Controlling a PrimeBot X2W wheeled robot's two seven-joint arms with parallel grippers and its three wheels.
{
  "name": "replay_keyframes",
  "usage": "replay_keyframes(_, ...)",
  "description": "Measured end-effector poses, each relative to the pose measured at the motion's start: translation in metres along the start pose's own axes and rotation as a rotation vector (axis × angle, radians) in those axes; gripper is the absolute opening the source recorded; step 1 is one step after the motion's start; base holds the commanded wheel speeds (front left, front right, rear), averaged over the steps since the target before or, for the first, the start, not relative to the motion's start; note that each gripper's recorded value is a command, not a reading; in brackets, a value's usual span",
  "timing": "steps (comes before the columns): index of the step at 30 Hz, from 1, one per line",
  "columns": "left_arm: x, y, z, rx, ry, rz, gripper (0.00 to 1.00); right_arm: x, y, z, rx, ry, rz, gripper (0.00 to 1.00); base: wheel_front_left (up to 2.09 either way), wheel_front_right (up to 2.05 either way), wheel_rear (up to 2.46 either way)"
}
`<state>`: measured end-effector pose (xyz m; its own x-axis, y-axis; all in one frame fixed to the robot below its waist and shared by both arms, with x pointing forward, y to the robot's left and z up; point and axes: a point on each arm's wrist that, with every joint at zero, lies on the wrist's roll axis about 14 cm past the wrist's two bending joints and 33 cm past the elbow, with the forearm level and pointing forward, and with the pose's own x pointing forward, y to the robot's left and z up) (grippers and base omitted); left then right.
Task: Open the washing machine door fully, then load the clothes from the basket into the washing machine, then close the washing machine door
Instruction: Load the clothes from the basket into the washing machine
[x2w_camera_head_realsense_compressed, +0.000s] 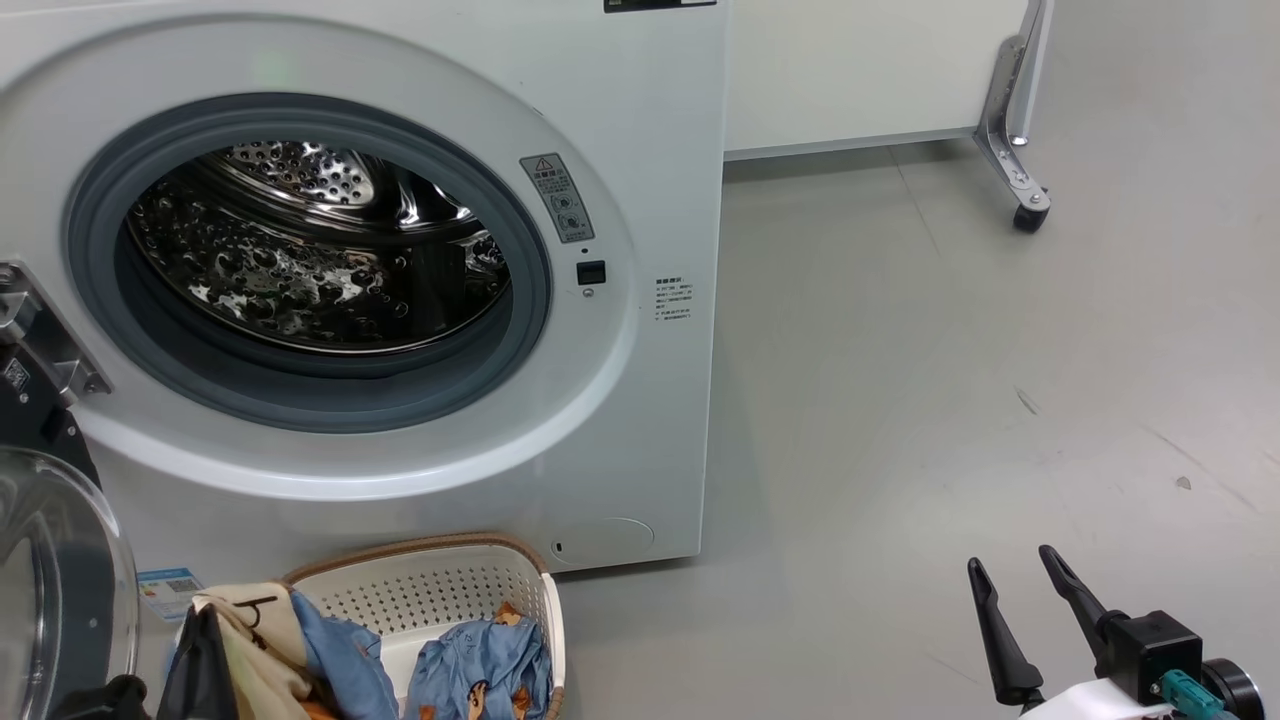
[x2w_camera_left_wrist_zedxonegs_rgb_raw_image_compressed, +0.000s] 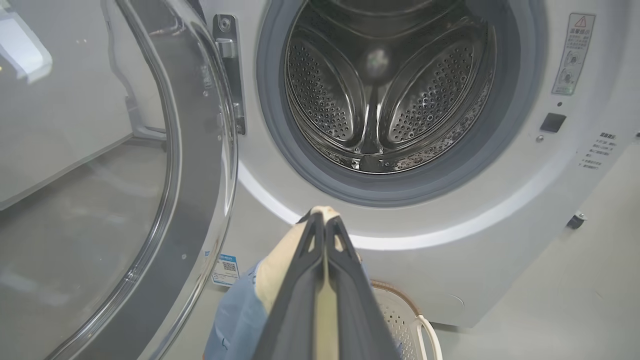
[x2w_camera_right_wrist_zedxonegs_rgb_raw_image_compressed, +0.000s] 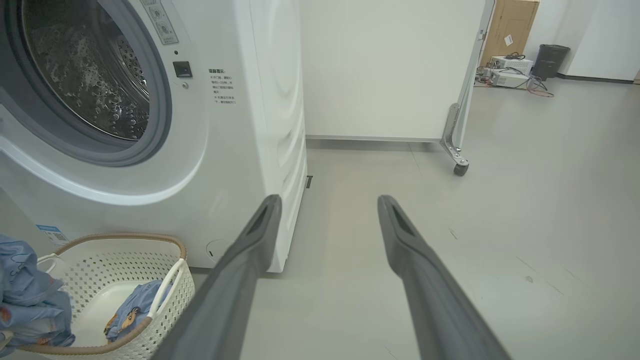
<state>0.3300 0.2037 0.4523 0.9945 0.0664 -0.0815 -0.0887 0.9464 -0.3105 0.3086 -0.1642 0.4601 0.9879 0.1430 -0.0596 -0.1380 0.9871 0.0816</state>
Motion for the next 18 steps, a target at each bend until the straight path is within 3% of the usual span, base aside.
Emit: replay_keyframes(18, -0.012, -0.026, 0.024, -0.001, -0.077, -0.048, 0.00, 0.002, 0.025, -0.002, 0.028, 0.005, 0.058, 1.00, 0.00, 0.00, 0.00)
